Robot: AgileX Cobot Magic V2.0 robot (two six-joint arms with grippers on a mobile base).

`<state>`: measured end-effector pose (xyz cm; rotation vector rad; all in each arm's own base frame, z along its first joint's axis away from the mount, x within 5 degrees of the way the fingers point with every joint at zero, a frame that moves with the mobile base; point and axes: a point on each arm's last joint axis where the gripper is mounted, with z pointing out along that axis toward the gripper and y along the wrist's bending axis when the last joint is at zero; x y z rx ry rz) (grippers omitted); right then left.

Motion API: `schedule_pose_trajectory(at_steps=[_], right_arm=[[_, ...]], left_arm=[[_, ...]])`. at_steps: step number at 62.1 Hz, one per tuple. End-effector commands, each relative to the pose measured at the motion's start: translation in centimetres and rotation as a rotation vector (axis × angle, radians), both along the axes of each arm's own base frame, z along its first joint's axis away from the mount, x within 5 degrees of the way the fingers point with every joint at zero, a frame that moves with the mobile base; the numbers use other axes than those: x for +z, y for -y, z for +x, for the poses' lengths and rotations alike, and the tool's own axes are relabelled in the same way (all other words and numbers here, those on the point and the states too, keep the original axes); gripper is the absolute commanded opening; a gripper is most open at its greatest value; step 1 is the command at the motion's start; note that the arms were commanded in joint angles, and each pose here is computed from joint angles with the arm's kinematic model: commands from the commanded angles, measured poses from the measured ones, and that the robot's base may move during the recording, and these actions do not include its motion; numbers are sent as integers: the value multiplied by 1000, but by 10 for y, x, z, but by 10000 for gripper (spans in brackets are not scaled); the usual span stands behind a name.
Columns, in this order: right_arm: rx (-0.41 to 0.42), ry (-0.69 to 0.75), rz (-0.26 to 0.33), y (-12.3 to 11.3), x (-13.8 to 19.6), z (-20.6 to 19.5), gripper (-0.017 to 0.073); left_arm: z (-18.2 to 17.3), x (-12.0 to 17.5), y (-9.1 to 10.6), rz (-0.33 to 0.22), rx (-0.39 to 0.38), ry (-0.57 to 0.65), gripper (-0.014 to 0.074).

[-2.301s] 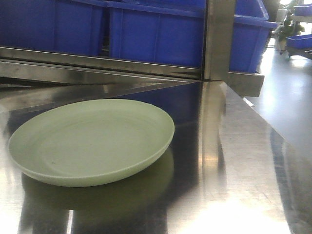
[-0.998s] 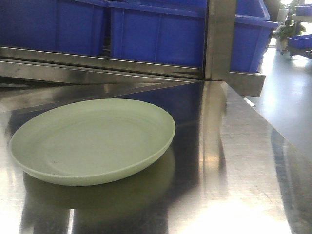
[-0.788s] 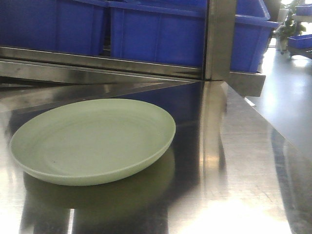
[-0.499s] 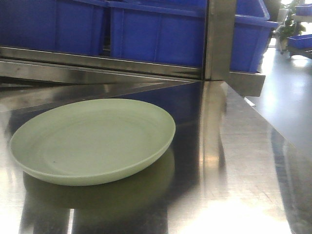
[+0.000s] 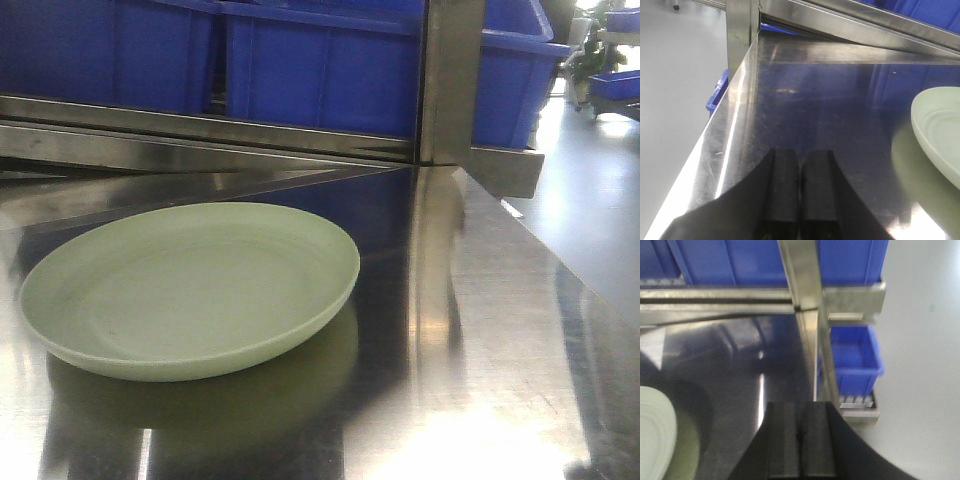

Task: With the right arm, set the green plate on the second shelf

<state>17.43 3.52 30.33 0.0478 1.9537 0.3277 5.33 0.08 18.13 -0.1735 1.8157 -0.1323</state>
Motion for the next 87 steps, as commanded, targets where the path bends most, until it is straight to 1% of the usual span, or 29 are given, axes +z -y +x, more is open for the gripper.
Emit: schedule_pose_trajectory(at_steps=[1, 4, 7, 11, 14, 17, 25, 32, 39, 47, 61, 87], right_arm=[[-8, -26, 89, -6, 20, 22, 132], [11, -91, 103, -12, 19, 34, 193], [33, -125, 108, -19, 21, 42, 256], [76, -176, 100, -30, 19, 53, 353], [104, -205, 93, -39, 18, 61, 391], [138, -229, 85, -50, 16, 68, 408], [232, -281, 62, -82, 10, 83, 405], [294, -314, 47, -105, 4, 90, 405], [340, -345, 33, -125, -5, 96, 405], [371, -380, 18, -141, -16, 102, 405], [376, -444, -7, -154, -39, 116, 405], [413, -475, -16, -175, -45, 125, 405]], left_arm=[[1, -3, 1, -11, -10, 62, 124], [1, -3, 1, -11, -10, 62, 124], [1, -3, 1, -11, -10, 62, 124], [1, -3, 1, -11, -10, 62, 124], [1, -3, 1, -11, -10, 62, 124], [1, -3, 1, -11, -10, 62, 124], [1, -3, 1, -11, -10, 62, 124], [1, -3, 1, -11, -10, 62, 124], [1, -3, 1, -11, -10, 62, 124], [1, -3, 1, -11, -10, 62, 124], [1, -3, 1, -11, -10, 62, 124], [1, -3, 1, -11, -10, 62, 124]])
